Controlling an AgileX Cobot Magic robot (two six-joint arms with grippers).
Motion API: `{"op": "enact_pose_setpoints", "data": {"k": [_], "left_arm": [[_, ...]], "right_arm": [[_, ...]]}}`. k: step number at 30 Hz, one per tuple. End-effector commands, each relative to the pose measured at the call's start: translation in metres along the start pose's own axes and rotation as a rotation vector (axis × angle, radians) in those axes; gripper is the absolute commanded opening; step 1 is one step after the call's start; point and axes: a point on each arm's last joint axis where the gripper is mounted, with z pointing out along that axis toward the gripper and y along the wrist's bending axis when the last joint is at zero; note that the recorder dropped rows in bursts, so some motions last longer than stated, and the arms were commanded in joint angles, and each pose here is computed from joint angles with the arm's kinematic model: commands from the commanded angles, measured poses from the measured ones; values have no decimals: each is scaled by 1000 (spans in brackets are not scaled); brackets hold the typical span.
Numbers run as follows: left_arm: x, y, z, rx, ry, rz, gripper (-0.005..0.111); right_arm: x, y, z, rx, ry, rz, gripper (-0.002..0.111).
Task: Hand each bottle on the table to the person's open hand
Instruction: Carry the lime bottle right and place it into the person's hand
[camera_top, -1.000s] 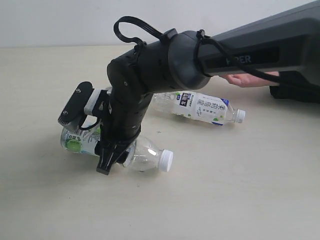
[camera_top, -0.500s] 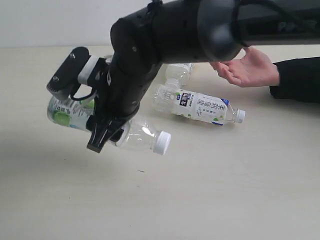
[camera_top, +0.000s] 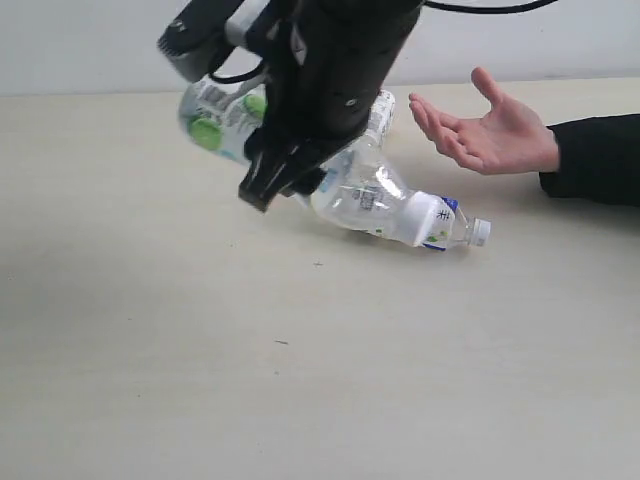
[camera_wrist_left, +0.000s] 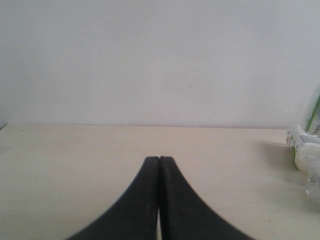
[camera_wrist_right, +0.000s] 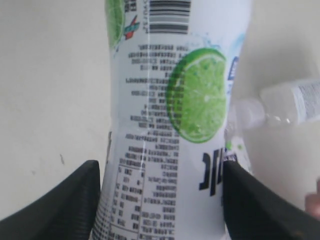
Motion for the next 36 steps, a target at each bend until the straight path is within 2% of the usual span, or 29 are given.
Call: {"op": "enact_pose_setpoints", "data": {"k": [1, 9, 15, 22, 29, 36], "left_arm": [[-1, 0, -1, 4, -14, -2, 0], [-1, 0, -1, 4, -14, -2, 0], [-1, 0, -1, 4, -14, -2, 0], [-1, 0, -1, 4, -14, -2, 0], [-1, 0, -1, 4, -14, -2, 0], [-1, 0, -1, 4, -14, -2, 0]], "right_arm": [[18, -44, -10, 73, 66, 168, 0], [58, -117, -5, 136, 141, 509, 0], [84, -156, 11, 169, 179, 631, 0], [100, -186, 46, 184, 220, 691, 0], [79, -207, 71, 165, 243, 708, 0], [76, -214, 103, 154, 300, 704, 0]]}}
